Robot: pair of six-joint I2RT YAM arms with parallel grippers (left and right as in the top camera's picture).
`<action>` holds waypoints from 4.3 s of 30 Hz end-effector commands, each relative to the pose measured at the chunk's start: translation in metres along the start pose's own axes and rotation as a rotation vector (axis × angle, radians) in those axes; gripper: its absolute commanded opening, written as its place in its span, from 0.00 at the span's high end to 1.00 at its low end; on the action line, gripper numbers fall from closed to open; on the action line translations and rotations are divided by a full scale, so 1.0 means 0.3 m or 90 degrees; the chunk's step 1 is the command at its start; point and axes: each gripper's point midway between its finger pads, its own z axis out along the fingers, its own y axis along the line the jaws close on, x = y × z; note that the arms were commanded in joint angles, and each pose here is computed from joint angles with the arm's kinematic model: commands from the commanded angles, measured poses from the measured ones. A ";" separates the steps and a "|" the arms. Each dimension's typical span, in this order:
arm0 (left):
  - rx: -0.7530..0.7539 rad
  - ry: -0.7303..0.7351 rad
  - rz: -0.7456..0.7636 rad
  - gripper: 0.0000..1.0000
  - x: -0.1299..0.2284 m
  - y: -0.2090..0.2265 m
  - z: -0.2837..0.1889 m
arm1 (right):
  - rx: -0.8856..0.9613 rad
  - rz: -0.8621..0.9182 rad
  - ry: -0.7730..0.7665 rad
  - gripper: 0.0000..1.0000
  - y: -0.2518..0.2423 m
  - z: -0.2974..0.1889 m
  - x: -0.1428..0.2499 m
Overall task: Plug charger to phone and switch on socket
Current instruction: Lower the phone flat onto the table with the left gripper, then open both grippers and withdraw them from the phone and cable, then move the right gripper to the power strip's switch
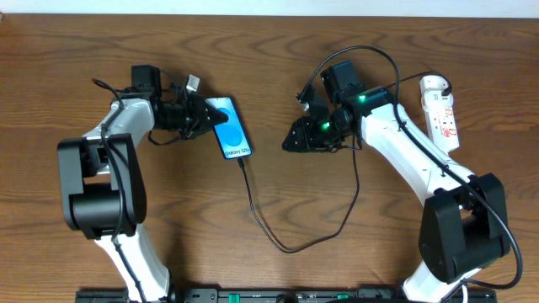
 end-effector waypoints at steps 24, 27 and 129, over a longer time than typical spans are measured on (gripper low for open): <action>-0.070 0.027 -0.004 0.93 0.042 0.096 0.077 | 0.025 -0.009 -0.004 0.66 -0.018 -0.012 -0.003; -0.090 0.027 -0.011 0.92 0.046 0.115 0.075 | 0.025 -0.009 -0.004 0.66 -0.018 -0.012 -0.003; -0.310 -0.309 0.197 0.15 0.315 -0.437 -0.622 | 0.141 0.179 -0.318 0.99 -0.490 -0.696 -0.096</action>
